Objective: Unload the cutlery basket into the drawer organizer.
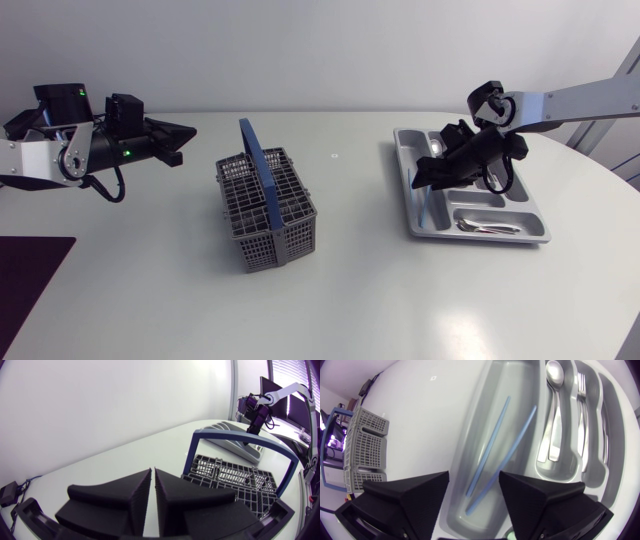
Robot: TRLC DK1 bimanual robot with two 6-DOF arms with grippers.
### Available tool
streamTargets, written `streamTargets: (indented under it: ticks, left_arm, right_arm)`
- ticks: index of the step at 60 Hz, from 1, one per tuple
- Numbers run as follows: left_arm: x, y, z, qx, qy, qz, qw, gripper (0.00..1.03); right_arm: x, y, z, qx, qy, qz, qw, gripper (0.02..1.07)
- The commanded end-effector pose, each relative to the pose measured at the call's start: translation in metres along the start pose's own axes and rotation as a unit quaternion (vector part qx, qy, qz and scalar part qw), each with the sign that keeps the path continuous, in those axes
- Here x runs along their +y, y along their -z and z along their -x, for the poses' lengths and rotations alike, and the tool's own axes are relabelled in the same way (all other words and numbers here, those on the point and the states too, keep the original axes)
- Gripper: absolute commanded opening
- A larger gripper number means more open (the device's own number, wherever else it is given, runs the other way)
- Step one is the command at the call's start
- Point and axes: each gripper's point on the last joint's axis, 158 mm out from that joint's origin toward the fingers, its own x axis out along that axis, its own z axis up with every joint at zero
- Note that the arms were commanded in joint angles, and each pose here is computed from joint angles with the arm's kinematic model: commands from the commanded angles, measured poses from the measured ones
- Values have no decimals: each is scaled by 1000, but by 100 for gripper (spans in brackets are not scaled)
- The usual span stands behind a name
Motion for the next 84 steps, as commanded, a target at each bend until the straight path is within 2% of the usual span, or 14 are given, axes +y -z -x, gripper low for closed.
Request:
streamTargets:
  ticks: [1, 10, 18, 20, 27, 31, 43, 57, 69, 84]
  left_arm:
    - [7, 9, -10, 2, 5, 25, 1000, 17]
    - [15, 18, -33, 1, 11, 38, 999, 17]
    - [23, 20, -55, -2, 18, 58, 998, 17]
    - [23, 20, -62, -3, 21, 56, 998, 17]
    - [23, 17, -82, -6, 32, 59, 998, 17]
    - [25, 19, -93, -2, 38, 66, 997, 17]
    - [16, 27, -114, 21, 81, 90, 992, 17]
    - [5, 37, -115, 43, 109, 94, 989, 16]
    - [-13, 50, -111, 71, 131, 82, 985, 16]
    - [-18, 59, -94, 88, 133, 75, 984, 15]
  right_arm:
    - [27, -10, 28, -39, 0, 36, 999, 103]
    - [98, 6, 49, -67, -56, 130, 988, 101]
    - [155, 35, 54, -63, -105, 207, 971, 89]
    - [163, 39, 54, -61, -112, 216, 968, 78]
    - [190, 60, 46, -44, -142, 247, 957, 28]
    - [206, 74, 39, -28, -165, 261, 951, 9]
    - [242, 105, 30, 6, -211, 289, 934, 8]
    - [274, 131, 15, 38, -239, 317, 917, 8]
    - [282, 133, 3, 44, -241, 319, 915, 8]
    - [283, 102, 3, 17, -235, 313, 920, 8]
